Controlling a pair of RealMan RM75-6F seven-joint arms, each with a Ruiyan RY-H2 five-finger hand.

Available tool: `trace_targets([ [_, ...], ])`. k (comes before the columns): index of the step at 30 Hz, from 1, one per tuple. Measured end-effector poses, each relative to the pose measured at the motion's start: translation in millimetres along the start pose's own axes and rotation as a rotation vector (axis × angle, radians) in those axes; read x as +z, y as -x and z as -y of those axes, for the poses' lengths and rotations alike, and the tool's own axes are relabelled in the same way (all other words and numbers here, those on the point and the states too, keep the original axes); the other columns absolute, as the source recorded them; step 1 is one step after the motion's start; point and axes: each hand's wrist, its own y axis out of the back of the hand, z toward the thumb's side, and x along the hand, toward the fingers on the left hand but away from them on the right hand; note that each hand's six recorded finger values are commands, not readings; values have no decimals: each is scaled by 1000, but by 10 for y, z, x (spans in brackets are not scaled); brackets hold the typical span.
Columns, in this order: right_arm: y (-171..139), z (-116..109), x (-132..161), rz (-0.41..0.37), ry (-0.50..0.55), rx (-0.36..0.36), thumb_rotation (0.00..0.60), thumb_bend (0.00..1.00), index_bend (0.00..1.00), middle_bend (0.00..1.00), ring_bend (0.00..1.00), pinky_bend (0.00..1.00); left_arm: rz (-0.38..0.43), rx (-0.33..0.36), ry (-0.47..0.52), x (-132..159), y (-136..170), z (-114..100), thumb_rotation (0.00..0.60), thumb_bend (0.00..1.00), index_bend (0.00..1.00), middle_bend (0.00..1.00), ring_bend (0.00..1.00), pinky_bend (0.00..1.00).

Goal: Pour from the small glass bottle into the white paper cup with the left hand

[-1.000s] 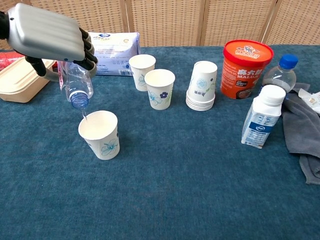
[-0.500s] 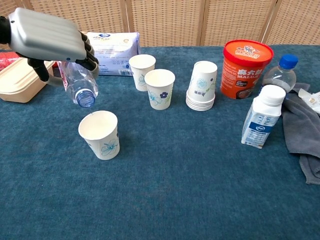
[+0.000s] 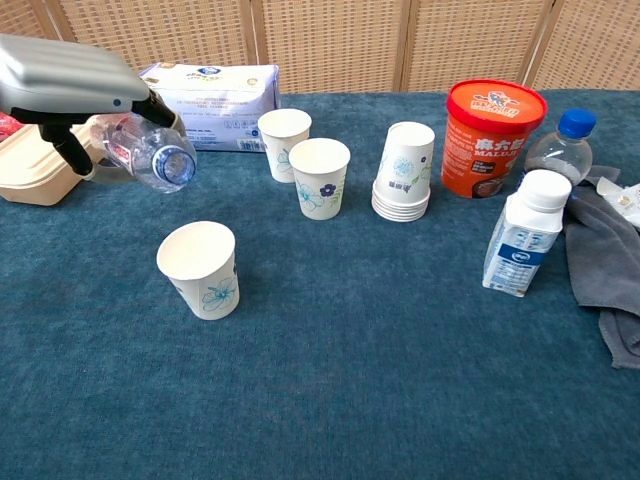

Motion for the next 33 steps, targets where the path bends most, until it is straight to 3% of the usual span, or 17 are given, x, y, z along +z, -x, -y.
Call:
trace_targets([
  [10, 10, -11, 78, -15, -7, 5, 600, 142, 0, 54, 0, 0, -102, 113, 328, -122, 162, 96, 600, 503, 387, 398, 367, 294],
  [23, 41, -5, 195, -46, 3, 17, 600, 140, 0, 58, 0, 0, -195, 216, 927, -247, 363, 251, 600, 496, 357, 386, 345, 267],
  [33, 52, -6, 230, -56, 1, 20, 600, 142, 0, 58, 0, 0, -241, 277, 1300, -385, 505, 384, 600, 495, 346, 376, 325, 230],
])
